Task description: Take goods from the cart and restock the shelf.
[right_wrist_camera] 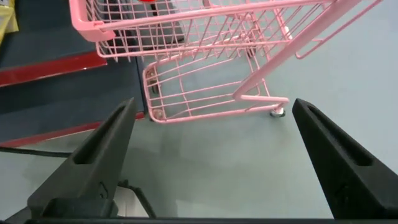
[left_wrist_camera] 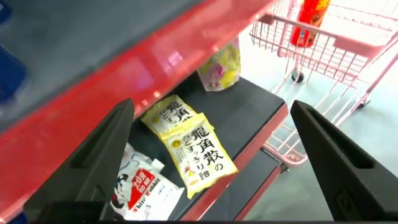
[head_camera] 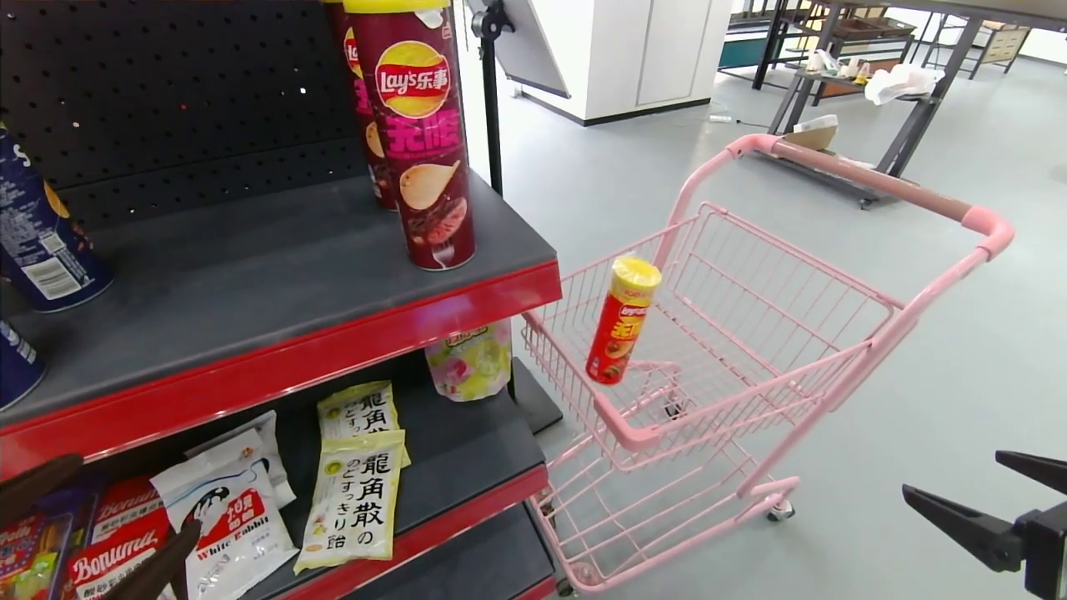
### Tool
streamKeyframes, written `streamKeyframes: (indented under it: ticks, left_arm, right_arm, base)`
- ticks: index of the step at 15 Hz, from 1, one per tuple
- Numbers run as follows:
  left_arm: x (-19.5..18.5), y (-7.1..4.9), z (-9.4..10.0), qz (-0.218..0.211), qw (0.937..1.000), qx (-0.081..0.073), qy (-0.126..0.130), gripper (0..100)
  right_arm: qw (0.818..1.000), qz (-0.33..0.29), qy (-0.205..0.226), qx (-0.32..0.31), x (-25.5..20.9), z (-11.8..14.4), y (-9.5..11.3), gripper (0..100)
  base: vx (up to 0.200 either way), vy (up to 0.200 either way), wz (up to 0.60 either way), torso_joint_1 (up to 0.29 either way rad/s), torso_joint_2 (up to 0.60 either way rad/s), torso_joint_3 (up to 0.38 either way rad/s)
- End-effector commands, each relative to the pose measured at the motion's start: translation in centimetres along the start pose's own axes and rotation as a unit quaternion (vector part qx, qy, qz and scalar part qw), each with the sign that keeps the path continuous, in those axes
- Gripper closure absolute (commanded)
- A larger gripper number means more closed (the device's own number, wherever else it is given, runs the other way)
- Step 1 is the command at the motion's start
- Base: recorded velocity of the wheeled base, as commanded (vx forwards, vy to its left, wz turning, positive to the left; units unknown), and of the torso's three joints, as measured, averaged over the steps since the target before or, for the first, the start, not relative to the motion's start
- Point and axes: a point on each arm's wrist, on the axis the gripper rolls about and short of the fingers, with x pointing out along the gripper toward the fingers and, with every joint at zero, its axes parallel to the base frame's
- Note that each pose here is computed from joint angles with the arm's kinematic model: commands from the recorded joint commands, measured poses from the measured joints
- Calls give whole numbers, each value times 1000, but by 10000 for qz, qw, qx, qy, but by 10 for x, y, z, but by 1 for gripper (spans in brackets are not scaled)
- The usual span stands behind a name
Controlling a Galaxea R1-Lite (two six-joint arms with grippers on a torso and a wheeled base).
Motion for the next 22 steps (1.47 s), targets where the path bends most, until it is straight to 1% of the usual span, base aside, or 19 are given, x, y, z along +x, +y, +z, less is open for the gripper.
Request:
streamKeyframes:
  ticks: [1, 2, 3, 5, 6, 8, 9, 10, 11, 12, 14, 15, 18, 22]
  left_arm:
    - [0, 0, 1, 1, 10000, 0, -20, 0]
    - [1, 0, 2, 0, 10000, 0, -13, 0]
    - [1, 1, 3, 3, 10000, 0, -28, 0]
    - [2, 1, 5, 3, 10000, 0, -28, 0]
    - [5, 1, 8, 0, 10000, -8, -13, 0]
    - [10, 2, 12, -10, 10000, -9, 40, 0]
    - [10, 3, 13, -10, 10000, -9, 40, 0]
    - [19, 4, 19, -26, 9999, -10, 123, 0]
    - [21, 4, 21, -22, 9999, -10, 147, 0]
    - [28, 5, 26, -29, 9998, -10, 185, 0]
    - [33, 7, 34, -1, 9999, -17, 159, 0]
    - [34, 7, 37, -26, 9999, -10, 123, 0]
    - [31, 7, 34, -42, 9999, -9, 128, 0]
    - [30, 7, 35, -26, 10000, -1, 84, 0]
  right_arm:
    - [9999, 3, 65, 81, 23, 18, -4, 0]
    - [9997, -9, -118, 204, 46, 32, -7, 0]
    - [9992, 13, -273, 279, 67, 40, -8, 0]
    - [9988, 65, -399, 261, 100, 45, -7, 0]
    - [9975, 203, -653, 192, 118, 53, -3, 0]
    - [9936, 723, -790, 374, 150, 69, -3, 0]
    - [9933, 745, -805, 376, 152, 70, -3, 0]
    - [9913, 1026, -737, 357, 178, 76, 3, 0]
    - [9905, 1102, -740, 349, 188, 79, 3, 0]
    - [9896, 1150, -793, 337, 208, 87, 5, 0]
    - [9873, 1373, -756, 259, 224, 88, 19, 0]
    - [9850, 1578, -666, 207, 234, 85, 31, 0]
    - [9826, 1757, -583, 169, 262, 82, 47, 0]
    - [9817, 1756, -705, 204, 293, 89, 50, 0]
  base:
    - [0, 0, 0, -61, 251, 163]
    - [0, 0, 0, -46, 154, 110]
    - [0, 0, 0, -22, 85, 66]
    - [0, 0, 0, 0, 0, 0]
    - [0, 0, 0, 0, 0, 0]
    - [0, 0, 0, 0, 0, 0]
    - [0, 0, 0, 0, 0, 0]
    - [0, 0, 0, 0, 0, 0]
    - [0, 0, 0, 0, 0, 0]
    - [0, 0, 0, 0, 0, 0]
    - [0, 0, 0, 0, 0, 0]
    - [0, 0, 0, 0, 0, 0]
    - [0, 0, 0, 0, 0, 0]
    - [0, 0, 0, 0, 0, 0]
